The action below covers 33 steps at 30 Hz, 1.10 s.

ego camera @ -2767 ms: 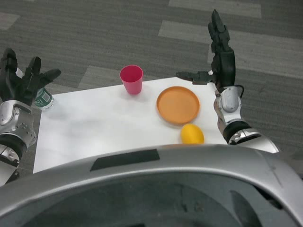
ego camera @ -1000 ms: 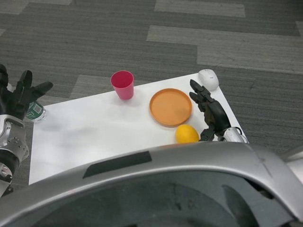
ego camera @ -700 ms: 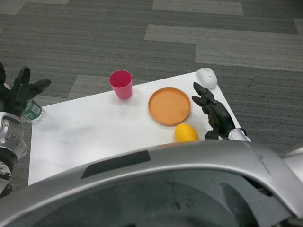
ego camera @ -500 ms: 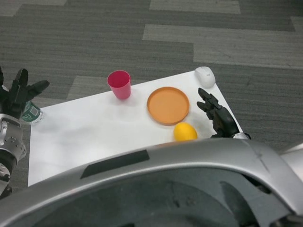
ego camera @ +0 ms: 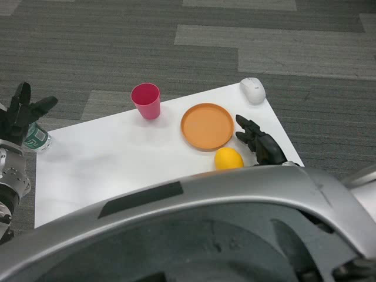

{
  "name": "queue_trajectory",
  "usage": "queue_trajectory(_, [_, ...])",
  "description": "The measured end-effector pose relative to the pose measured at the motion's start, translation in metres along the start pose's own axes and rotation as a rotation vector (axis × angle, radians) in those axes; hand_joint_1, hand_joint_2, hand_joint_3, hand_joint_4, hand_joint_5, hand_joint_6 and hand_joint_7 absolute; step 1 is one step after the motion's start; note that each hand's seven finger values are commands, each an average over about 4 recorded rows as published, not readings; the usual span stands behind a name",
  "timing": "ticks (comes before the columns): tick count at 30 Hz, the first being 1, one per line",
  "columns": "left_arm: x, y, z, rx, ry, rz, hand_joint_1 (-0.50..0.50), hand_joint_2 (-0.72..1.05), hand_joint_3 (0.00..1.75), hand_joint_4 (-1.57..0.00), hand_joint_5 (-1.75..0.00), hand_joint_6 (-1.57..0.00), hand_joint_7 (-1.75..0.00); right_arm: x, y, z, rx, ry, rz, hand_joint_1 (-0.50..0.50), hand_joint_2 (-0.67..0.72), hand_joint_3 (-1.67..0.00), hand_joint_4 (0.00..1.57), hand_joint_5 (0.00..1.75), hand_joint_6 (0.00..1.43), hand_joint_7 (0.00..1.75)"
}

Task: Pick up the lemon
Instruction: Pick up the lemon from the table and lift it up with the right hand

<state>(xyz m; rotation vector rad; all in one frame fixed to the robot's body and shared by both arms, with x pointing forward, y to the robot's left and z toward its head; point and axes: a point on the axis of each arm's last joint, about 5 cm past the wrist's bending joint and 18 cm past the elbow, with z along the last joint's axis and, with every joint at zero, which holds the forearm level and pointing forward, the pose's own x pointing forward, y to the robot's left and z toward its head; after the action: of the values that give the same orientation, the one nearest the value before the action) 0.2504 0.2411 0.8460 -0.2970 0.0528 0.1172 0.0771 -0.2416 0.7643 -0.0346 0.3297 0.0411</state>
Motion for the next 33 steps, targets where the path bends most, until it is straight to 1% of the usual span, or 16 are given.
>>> queue_trajectory(4, [0.0002,-0.0001,0.0002,-0.002,-0.002,0.000,0.50,0.96,0.09,0.00,0.00,0.00,0.00,0.0041,0.0001,0.0006,-0.004,0.008,0.006,0.30,-0.16,-0.16,0.00,0.80,0.00,0.00])
queue_trajectory(7, [0.0003,-0.0004,0.0004,-0.004,-0.004,-0.001,0.50,0.96,0.09,0.00,0.00,0.00,0.00,0.0051,0.0000,0.0002,-0.007,0.016,0.007,0.28,-0.27,-0.22,0.00,0.87,0.00,0.00])
queue_trajectory(8, [0.0004,-0.0005,0.0005,-0.005,-0.004,-0.001,0.50,0.96,0.09,0.00,0.00,0.00,0.00,0.0050,0.0000,-0.0001,-0.008,0.018,0.008,0.27,-0.30,-0.24,0.00,0.87,0.00,0.00])
queue_trajectory(10, [0.0005,-0.0006,0.0006,-0.006,-0.005,-0.001,0.50,0.96,0.09,0.00,0.00,0.00,0.00,0.0053,0.0001,-0.0003,-0.012,0.020,0.008,0.25,-0.34,-0.26,0.00,0.87,0.00,0.00])
queue_trajectory(12, [0.0006,-0.0007,0.0008,-0.007,-0.007,-0.001,0.50,0.96,0.09,0.00,0.00,0.00,0.00,0.0064,0.0001,-0.0003,-0.016,0.022,0.008,0.25,-0.38,-0.30,0.00,0.92,0.00,0.00])
queue_trajectory(14, [0.0007,-0.0006,0.0010,-0.009,-0.008,0.000,0.50,0.96,0.09,0.00,0.00,0.00,0.00,0.0071,0.0005,-0.0003,-0.017,0.023,0.004,0.23,-0.41,-0.34,0.00,0.97,0.00,0.00])
queue_trajectory(17, [0.0008,-0.0007,0.0011,-0.010,-0.009,0.000,0.50,0.96,0.09,0.00,0.00,0.00,0.00,0.0080,0.0021,-0.0005,-0.025,0.024,0.010,0.21,-0.41,-0.40,0.00,1.02,0.00,0.00])
queue_trajectory(19, [0.0009,-0.0009,0.0012,-0.011,-0.010,-0.001,0.50,0.96,0.09,0.00,0.00,0.00,0.00,0.0083,0.0029,-0.0006,-0.030,0.025,0.018,0.21,-0.45,-0.40,0.00,1.07,0.00,0.00])
queue_trajectory(21, [0.0010,-0.0009,0.0014,-0.012,-0.011,0.000,0.50,0.96,0.09,0.00,0.00,0.00,0.00,0.0085,0.0036,-0.0009,-0.034,0.027,0.026,0.21,-0.48,-0.40,0.00,1.07,0.00,0.00])
queue_trajectory(24, [0.0010,-0.0008,0.0016,-0.014,-0.013,0.001,0.50,0.96,0.09,0.00,0.00,0.00,0.00,0.0089,0.0049,-0.0009,-0.053,0.032,0.052,0.21,-0.43,-0.40,0.00,1.07,0.00,0.00])
queue_trajectory(28, [0.0011,-0.0008,0.0017,-0.015,-0.013,0.001,0.50,0.96,0.09,0.00,0.00,0.00,0.00,0.0080,0.0050,-0.0021,-0.062,0.044,0.064,0.21,-0.38,-0.32,0.00,1.07,0.00,0.00])
queue_trajectory(30, [0.0011,-0.0008,0.0016,-0.015,-0.013,0.001,0.50,0.96,0.09,0.00,0.00,0.00,0.00,0.0076,0.0047,-0.0026,-0.062,0.049,0.061,0.21,-0.35,-0.32,0.00,1.02,0.00,0.00])
queue_trajectory(33, [0.0010,-0.0008,0.0016,-0.015,-0.013,0.002,0.50,0.96,0.09,0.00,0.00,0.00,0.00,0.0076,0.0044,-0.0028,-0.061,0.051,0.060,0.21,-0.40,-0.34,0.00,1.04,0.00,0.00])
